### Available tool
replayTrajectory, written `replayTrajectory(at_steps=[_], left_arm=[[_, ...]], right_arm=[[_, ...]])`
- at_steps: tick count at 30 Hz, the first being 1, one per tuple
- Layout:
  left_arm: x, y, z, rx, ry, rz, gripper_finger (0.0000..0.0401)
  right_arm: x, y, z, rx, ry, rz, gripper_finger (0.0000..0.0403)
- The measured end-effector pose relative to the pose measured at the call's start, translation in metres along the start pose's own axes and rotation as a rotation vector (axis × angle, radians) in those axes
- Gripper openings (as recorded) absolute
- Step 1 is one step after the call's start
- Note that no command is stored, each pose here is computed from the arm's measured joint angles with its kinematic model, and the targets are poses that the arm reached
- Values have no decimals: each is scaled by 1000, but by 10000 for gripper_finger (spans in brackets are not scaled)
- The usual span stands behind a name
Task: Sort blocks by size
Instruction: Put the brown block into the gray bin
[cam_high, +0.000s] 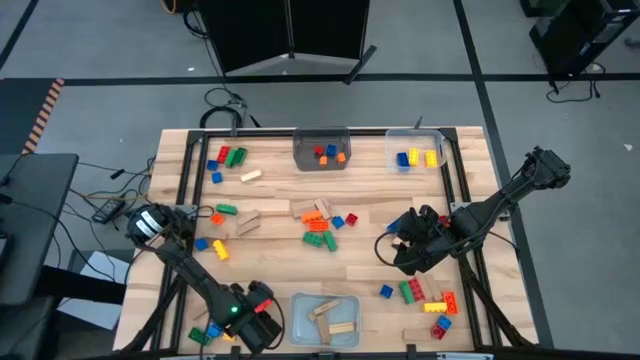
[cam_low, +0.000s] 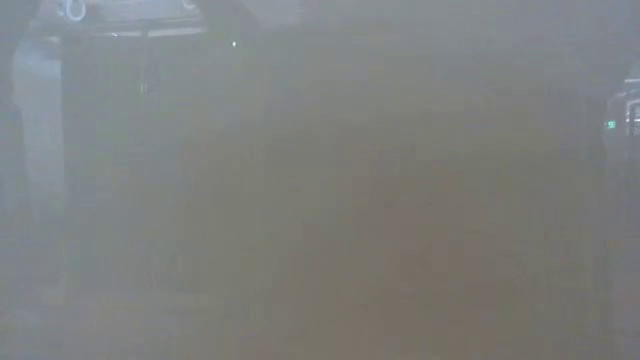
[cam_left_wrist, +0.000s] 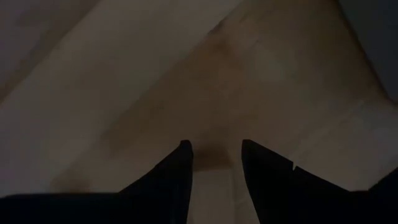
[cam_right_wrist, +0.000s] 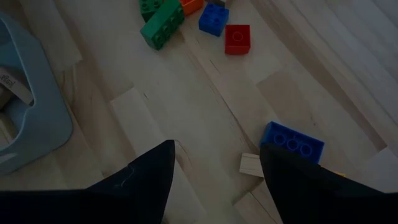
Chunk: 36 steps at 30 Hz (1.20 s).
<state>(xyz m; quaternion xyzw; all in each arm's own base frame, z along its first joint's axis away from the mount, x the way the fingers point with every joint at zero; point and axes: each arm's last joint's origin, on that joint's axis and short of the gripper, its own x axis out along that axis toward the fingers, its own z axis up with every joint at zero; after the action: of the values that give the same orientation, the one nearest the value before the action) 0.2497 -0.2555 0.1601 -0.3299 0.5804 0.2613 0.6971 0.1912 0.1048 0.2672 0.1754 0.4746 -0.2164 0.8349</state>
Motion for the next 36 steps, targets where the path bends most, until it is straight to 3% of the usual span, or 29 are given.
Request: replayTrajectory(at_steps=[3, 10, 20, 36], left_arm=[[-8, -1, 1, -11, -4, 33, 149], [-15, -11, -5, -8, 21, -31, 149], [-18, -5, -23, -103, 35, 5, 149], [3, -9, -32, -83, 22, 26, 149]], right_arm=[[0, 0, 0, 0, 0, 0, 253], [0, 0, 0, 0, 0, 1, 252], [0, 0, 0, -15, 0, 1, 254], [1, 0, 1, -25, -3, 2, 252]])
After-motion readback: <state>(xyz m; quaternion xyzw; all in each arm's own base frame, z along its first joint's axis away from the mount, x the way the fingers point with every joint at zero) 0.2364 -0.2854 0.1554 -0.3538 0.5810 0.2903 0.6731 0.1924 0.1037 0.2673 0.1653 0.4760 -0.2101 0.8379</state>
